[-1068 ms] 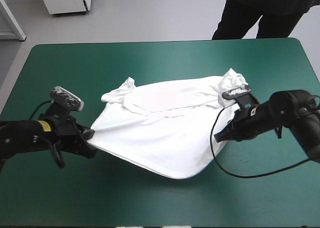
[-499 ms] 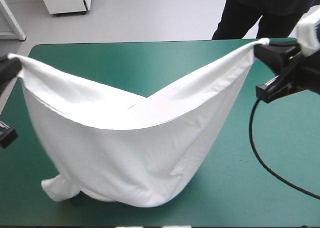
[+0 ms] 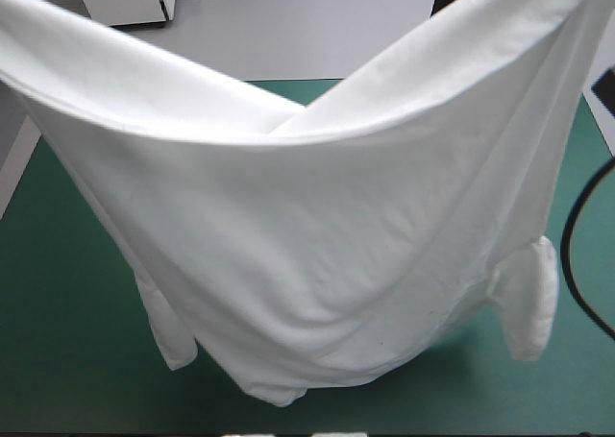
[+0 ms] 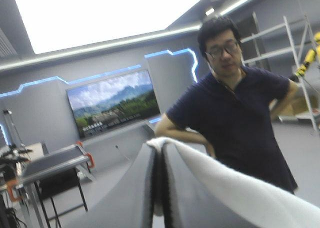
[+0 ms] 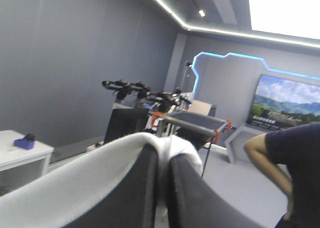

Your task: Fold the cloth

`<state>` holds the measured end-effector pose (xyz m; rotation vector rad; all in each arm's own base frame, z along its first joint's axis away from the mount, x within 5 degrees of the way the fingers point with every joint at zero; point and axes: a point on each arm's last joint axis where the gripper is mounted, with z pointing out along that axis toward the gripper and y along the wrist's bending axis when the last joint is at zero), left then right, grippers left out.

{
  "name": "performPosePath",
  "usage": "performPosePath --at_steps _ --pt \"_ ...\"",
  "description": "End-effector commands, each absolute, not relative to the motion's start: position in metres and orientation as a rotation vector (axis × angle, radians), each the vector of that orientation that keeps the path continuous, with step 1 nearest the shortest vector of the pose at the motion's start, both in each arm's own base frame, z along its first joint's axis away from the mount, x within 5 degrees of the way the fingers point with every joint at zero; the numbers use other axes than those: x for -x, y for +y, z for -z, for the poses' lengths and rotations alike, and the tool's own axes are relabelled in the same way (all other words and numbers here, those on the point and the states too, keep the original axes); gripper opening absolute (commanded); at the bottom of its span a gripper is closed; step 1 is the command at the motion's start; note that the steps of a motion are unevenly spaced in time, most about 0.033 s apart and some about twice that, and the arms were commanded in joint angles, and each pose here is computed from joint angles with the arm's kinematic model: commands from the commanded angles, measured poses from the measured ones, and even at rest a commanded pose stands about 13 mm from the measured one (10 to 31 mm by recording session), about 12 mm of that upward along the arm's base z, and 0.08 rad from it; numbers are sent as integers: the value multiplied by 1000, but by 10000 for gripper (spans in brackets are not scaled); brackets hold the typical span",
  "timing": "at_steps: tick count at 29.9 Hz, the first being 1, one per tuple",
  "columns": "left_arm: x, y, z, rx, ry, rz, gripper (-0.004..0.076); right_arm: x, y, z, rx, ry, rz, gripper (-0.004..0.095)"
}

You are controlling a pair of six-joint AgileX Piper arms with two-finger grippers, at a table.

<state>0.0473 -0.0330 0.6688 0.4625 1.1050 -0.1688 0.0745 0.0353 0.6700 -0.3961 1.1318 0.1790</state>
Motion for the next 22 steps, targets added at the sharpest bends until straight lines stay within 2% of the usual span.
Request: performPosePath --at_steps 1,8,14,18,22 --pt "-69 -31 -689 -336 901 120 -22 -96 34 -685 314 976 -70 -13" --pt "-156 -46 -690 -243 800 52 -22 -172 43 -683 215 897 88 -13" --pt "-226 -60 -686 -181 695 36 -22 -235 34 -684 147 828 171 -17" --pt "-260 -59 -685 -150 608 -38 -22 -272 22 -680 92 790 145 -17" --pt "-285 -45 -680 -78 528 -7 -22 -303 6 -669 57 736 142 -17"
